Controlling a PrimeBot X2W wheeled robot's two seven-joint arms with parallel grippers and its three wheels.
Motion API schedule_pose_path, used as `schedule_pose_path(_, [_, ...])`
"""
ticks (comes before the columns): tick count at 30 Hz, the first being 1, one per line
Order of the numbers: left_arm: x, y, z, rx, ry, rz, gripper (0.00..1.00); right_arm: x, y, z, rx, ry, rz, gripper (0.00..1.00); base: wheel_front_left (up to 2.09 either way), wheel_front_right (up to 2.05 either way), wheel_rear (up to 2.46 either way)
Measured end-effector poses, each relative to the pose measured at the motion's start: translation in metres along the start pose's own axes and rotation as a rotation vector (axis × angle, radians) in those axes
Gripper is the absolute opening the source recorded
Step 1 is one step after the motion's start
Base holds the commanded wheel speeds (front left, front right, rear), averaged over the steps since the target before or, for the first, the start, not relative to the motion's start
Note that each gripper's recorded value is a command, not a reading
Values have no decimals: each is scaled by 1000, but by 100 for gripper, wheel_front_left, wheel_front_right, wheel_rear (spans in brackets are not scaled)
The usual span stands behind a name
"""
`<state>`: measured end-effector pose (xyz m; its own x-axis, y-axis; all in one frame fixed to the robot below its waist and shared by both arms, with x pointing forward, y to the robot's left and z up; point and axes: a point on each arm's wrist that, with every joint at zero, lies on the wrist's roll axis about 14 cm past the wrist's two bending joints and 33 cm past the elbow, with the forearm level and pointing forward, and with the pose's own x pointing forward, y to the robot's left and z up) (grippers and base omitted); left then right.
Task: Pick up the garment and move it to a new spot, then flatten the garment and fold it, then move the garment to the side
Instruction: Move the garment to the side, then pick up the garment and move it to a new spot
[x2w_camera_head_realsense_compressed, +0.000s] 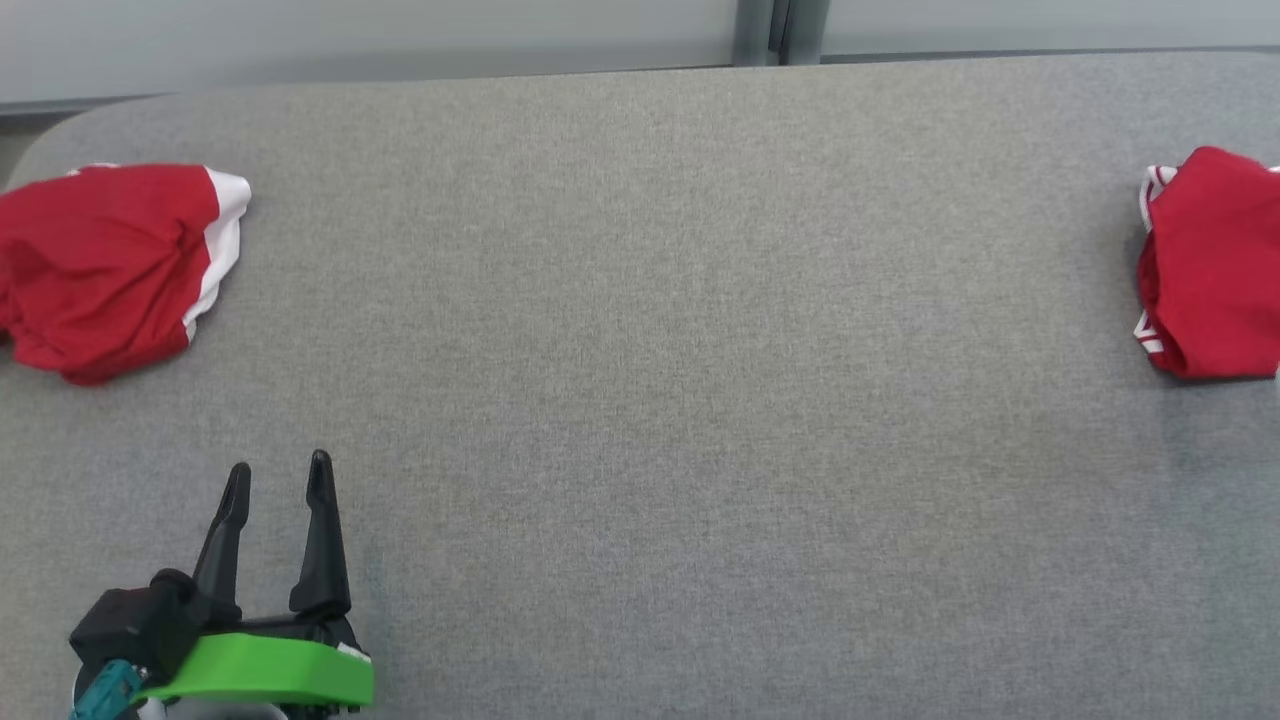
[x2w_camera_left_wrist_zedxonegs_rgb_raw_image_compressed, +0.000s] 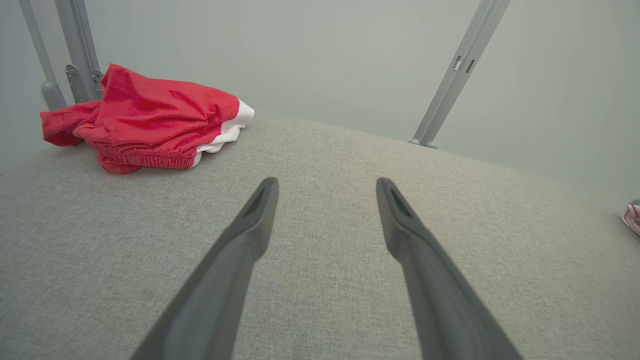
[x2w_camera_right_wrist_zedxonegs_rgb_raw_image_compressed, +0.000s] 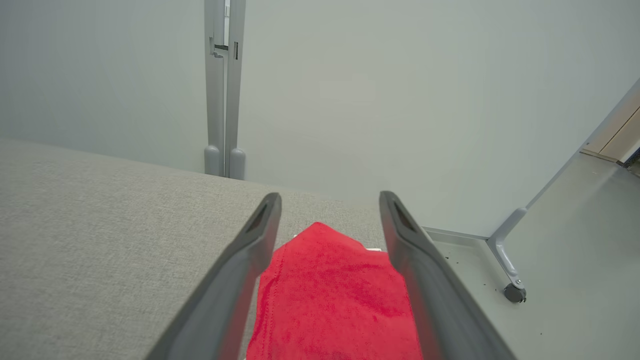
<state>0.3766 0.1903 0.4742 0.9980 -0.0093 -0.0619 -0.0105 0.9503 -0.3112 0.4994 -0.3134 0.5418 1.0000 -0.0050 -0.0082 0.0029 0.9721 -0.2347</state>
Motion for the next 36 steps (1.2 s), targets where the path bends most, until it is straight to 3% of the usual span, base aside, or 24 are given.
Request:
schedule_pose_path(13, [-30,-14,-7,3,3,-62,100,-101,84,-19,183,-12,112,100,0,0,0])
schedule_pose_path(21, [-33,-10,-13,9,12,-64,100,-128,141,-24,205,-30,179,100,0,0,0])
schedule_pose_path(26, [-37,-1,-18,23,23,-48,100,-133,149,-10,207,-74,167,100,0,0,0])
schedule_pose_path(36, [-43,5,-16,21,4,-23,100,-144,146,-23,196,-39,129,100,0,0,0])
